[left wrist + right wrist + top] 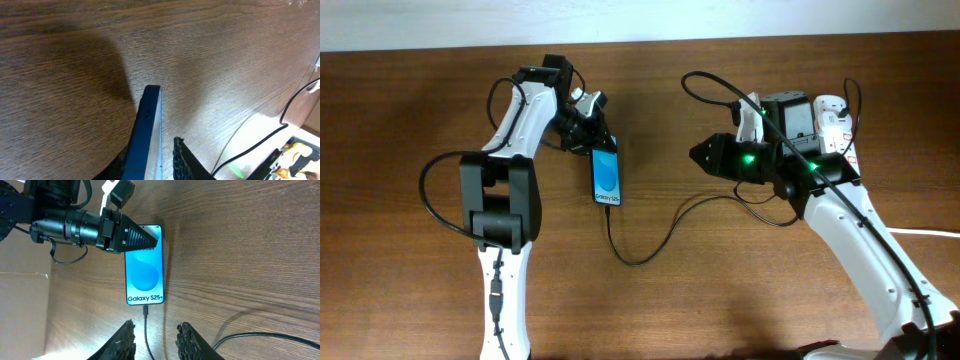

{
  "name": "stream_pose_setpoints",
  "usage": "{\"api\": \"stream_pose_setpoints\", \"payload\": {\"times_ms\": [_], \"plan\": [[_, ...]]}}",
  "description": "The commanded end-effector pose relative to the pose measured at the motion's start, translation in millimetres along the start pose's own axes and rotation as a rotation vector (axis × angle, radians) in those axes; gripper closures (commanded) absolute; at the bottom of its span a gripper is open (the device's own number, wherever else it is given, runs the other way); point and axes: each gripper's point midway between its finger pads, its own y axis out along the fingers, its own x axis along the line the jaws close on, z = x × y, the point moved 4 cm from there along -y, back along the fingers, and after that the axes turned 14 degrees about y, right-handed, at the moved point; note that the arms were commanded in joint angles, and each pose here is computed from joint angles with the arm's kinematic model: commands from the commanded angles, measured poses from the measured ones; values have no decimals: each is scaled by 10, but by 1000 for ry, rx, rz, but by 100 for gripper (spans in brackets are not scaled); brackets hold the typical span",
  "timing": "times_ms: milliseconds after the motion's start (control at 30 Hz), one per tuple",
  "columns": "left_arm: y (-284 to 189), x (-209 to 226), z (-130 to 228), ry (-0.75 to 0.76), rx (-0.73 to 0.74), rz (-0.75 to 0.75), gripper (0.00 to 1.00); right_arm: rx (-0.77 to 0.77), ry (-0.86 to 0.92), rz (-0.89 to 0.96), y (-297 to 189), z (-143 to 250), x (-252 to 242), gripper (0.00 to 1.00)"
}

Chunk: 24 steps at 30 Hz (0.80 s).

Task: Plug charger to phone and switch on socket
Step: 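Lower the charging phone flat onto the table with the left gripper and release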

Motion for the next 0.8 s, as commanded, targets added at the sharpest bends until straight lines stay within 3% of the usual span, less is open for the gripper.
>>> {"api": "stream_pose_setpoints", "payload": {"times_ms": [0,167,367,767], "plan": [[26,68,12,-3,11,-16,72,-14,-16,3,-26,-39,18,69],[25,101,24,-4,18,-41,54,-14,-16,4,-26,-39,18,69],[24,97,49,-12,30,-40,54,-13,-16,4,-26,-38,17,69],[-179,402,144,-50,108,-342,56,-13,-16,4,-26,-38,17,69]]}}
